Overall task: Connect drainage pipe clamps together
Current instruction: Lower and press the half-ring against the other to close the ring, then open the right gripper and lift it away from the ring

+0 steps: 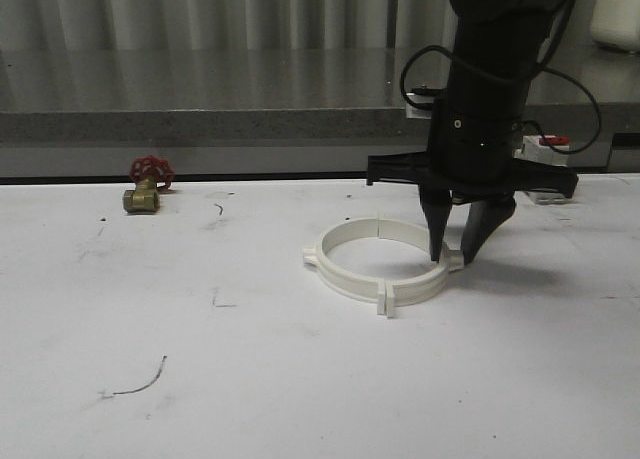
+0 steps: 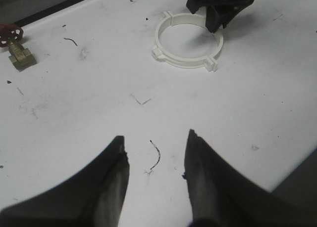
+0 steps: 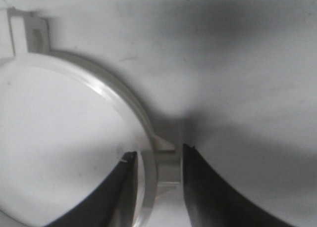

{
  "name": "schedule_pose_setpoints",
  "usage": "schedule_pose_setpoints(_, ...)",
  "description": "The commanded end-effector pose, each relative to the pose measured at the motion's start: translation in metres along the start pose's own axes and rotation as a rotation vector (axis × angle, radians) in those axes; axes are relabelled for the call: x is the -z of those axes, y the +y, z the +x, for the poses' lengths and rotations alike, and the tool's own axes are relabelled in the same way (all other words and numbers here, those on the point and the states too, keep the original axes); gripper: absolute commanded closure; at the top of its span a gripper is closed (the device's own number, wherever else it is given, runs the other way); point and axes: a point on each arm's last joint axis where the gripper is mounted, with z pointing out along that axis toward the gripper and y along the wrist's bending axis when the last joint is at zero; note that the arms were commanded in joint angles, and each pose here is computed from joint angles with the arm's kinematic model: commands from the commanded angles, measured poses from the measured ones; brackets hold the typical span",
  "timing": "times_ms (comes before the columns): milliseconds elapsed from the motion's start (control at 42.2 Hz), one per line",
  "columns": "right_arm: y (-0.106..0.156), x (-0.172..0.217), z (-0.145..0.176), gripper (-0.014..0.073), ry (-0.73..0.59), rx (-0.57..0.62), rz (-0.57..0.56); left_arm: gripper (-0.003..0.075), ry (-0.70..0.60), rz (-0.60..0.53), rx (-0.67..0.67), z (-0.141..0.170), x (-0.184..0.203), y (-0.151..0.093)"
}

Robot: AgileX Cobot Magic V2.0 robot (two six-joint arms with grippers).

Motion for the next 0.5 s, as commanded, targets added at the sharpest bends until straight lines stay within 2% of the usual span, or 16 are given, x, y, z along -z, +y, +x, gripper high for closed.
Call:
schedule_pose_setpoints(0,0.003,0.027,-0.008,0.0295,-0.084,0.004,-0.049,0.0447,-0.105,0.003,0.010,-0.014,0.006,0.000)
schedule_pose_setpoints(261,0.003,0.040,-0.010,0.0295,-0.124,0.013,-0.059,0.0447,-0.105,0.003,0.010,-0.014,0.006,0.000)
schedule_pose_setpoints(379,-0.002,0.069,-0.012,0.0295,-0.197,0.047,-0.051,0.0447,-0.105,0.003,0.010,-0.014,0.006,0.000)
schedule_pose_setpoints(474,-0.005,0.097,-0.011,0.0295,-0.257,0.135,-0.053,0.0447,-0.105,0.003,0.010,-0.014,0.006,0.000)
